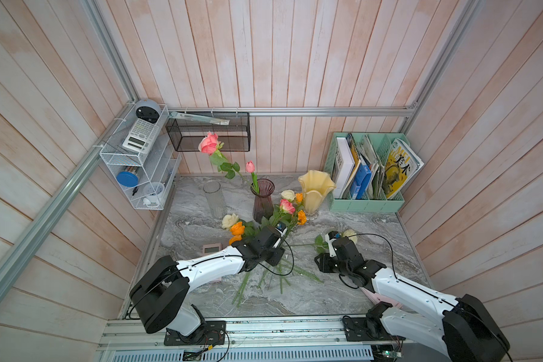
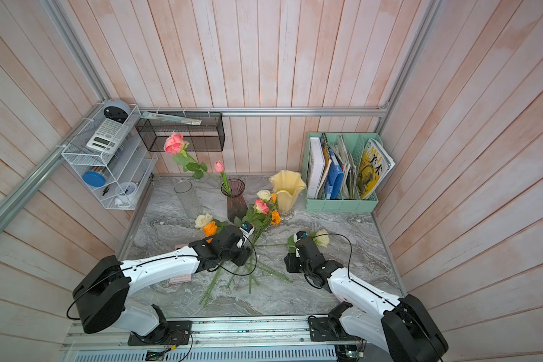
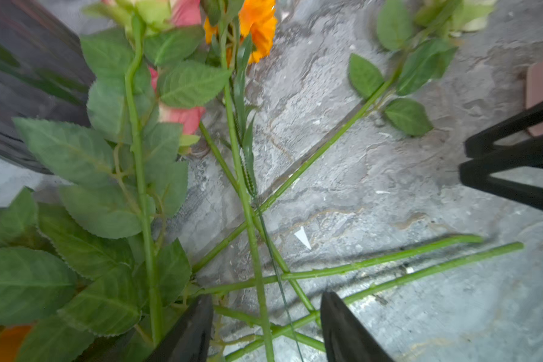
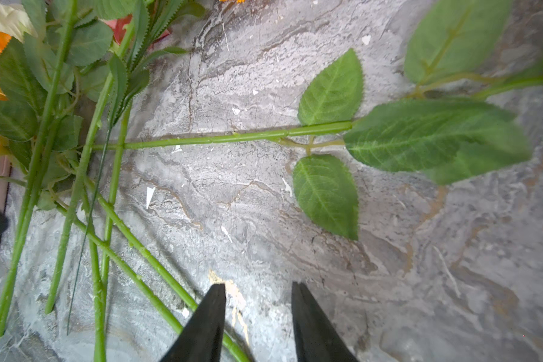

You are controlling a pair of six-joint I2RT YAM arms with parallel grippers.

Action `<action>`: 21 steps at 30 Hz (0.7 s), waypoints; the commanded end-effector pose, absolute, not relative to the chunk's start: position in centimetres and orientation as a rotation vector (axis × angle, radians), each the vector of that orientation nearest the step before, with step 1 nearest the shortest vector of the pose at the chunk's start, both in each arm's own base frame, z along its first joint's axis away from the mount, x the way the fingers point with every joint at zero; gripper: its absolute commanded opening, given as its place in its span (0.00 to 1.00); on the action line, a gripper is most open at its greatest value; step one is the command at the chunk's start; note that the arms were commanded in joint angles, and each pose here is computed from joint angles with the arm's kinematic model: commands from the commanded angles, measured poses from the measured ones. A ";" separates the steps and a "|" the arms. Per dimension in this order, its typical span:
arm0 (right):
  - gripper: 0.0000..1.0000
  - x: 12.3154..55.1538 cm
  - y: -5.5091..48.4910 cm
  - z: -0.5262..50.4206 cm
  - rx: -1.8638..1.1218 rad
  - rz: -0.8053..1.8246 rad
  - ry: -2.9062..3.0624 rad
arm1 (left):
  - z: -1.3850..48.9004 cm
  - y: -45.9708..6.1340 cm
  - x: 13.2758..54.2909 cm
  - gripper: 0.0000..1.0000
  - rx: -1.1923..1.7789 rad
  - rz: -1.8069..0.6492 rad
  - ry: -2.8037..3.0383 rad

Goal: Arrange the flowers in different vases according to their colors
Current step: Pick up the flower at the center of the board.

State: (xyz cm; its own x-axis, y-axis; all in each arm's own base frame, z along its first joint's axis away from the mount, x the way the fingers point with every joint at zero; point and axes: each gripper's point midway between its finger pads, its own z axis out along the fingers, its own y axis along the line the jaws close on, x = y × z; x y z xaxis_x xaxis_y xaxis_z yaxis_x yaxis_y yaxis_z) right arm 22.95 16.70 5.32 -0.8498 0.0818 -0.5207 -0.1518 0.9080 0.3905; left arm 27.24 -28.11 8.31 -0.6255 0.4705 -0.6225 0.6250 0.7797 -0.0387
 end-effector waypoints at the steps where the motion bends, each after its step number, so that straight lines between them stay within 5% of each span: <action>1: 0.41 22.7 16.6 5.2 -0.036 0.583 2.541 | 8.0 -28.3 28.1 0.57 0.760 -0.391 2.402; 21: 0.41 22.6 16.3 4.6 -0.029 0.566 2.548 | 5.5 -29.0 29.5 0.43 0.788 -0.378 2.440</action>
State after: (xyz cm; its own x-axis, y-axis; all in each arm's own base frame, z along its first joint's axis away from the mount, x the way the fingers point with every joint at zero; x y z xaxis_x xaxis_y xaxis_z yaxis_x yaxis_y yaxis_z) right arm 22.96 16.71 5.34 -0.8496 0.0828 -0.5210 -0.1517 0.9076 0.3915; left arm 28.65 -28.36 4.91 -0.6920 0.4622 -0.5545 0.6026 0.7928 -0.0912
